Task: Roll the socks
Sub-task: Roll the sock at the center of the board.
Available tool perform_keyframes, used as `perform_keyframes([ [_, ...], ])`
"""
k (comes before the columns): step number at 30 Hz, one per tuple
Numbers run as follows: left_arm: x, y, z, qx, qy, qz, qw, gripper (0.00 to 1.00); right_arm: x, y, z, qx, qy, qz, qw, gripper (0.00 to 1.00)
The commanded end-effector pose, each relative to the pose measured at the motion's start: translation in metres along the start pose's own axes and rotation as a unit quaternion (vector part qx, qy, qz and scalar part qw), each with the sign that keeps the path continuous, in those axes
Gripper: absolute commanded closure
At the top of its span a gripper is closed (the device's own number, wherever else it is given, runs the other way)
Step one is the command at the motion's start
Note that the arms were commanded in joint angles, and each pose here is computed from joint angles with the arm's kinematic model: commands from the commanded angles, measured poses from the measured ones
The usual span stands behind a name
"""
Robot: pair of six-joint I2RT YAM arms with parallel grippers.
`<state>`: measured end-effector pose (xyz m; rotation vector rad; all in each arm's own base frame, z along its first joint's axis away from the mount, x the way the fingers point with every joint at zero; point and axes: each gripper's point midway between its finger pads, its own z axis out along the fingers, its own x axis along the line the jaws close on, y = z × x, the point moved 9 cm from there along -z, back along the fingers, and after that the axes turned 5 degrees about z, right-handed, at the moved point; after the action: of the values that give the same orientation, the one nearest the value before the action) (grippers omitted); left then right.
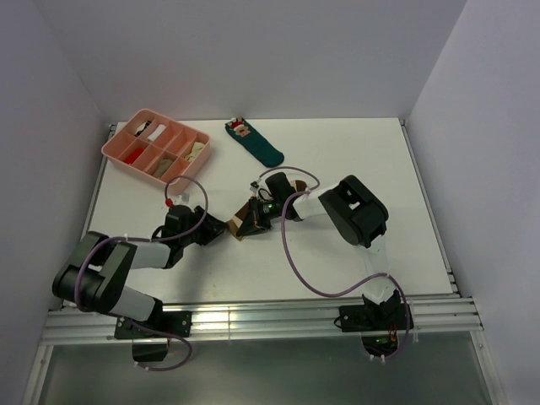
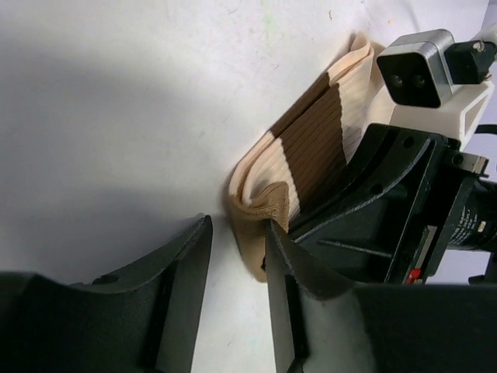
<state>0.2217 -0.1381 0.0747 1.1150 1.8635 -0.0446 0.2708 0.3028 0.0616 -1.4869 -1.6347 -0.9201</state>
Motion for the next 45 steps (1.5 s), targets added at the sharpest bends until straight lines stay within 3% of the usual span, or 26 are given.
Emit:
perform_keyframes([
  [1, 0.033, -0.020, 0.004, 0.053, 0.079, 0.007, 0.995, 0.59, -0.010, 0.001, 0.003, -0.006, -0.016, 0.008, 1.000, 0.98],
  [10, 0.044, -0.024, 0.011, 0.069, 0.118, 0.010, 0.991, 0.76, -0.007, 0.002, 0.001, -0.008, -0.016, 0.004, 1.000, 0.98],
  [15, 0.053, -0.030, 0.013, 0.086, 0.144, 0.001, 0.986, 0.75, -0.005, 0.004, 0.001, -0.008, -0.019, 0.001, 1.000, 0.96],
  [17, 0.058, -0.033, 0.014, 0.094, 0.158, -0.005, 0.983, 0.71, -0.005, 0.004, 0.001, -0.010, -0.028, -0.004, 1.000, 0.93],
  [18, 0.061, -0.034, 0.016, 0.103, 0.177, -0.010, 0.979, 0.75, 0.001, 0.005, -0.002, -0.015, -0.046, -0.014, 0.999, 0.78],
  [19, 0.061, -0.034, 0.016, 0.103, 0.177, -0.010, 0.979, 0.75, 0.001, 0.005, -0.002, -0.015, -0.046, -0.014, 0.999, 0.78],
  [21, 0.060, -0.033, 0.016, 0.105, 0.185, -0.009, 0.977, 0.79, 0.008, 0.007, -0.004, -0.025, -0.060, -0.038, 0.997, 0.67],
  [25, 0.052, -0.027, 0.016, 0.102, 0.193, -0.001, 0.976, 0.89, 0.020, 0.004, -0.012, -0.038, -0.102, -0.065, 0.992, 0.56],
  [29, 0.034, -0.017, 0.016, 0.092, 0.196, 0.022, 0.976, 0.92, 0.038, 0.001, -0.028, -0.073, -0.153, -0.120, 0.978, 0.50],
  [34, 0.017, -0.009, 0.016, 0.084, 0.196, 0.050, 0.976, 0.94, 0.058, -0.008, -0.047, -0.141, -0.229, -0.188, 0.945, 0.48],
  [36, 0.013, -0.007, 0.016, 0.087, 0.199, 0.055, 0.974, 0.99, 0.061, -0.012, -0.052, -0.167, -0.240, -0.211, 0.933, 0.49],
  [40, 0.005, -0.002, 0.017, 0.090, 0.200, 0.069, 0.973, 0.99, 0.078, -0.022, -0.053, -0.212, -0.268, -0.308, 0.888, 0.50],
  [45, -0.004, 0.004, 0.020, 0.097, 0.204, 0.078, 0.971, 0.99, 0.084, -0.048, -0.025, -0.242, -0.299, -0.402, 0.831, 0.50],
])
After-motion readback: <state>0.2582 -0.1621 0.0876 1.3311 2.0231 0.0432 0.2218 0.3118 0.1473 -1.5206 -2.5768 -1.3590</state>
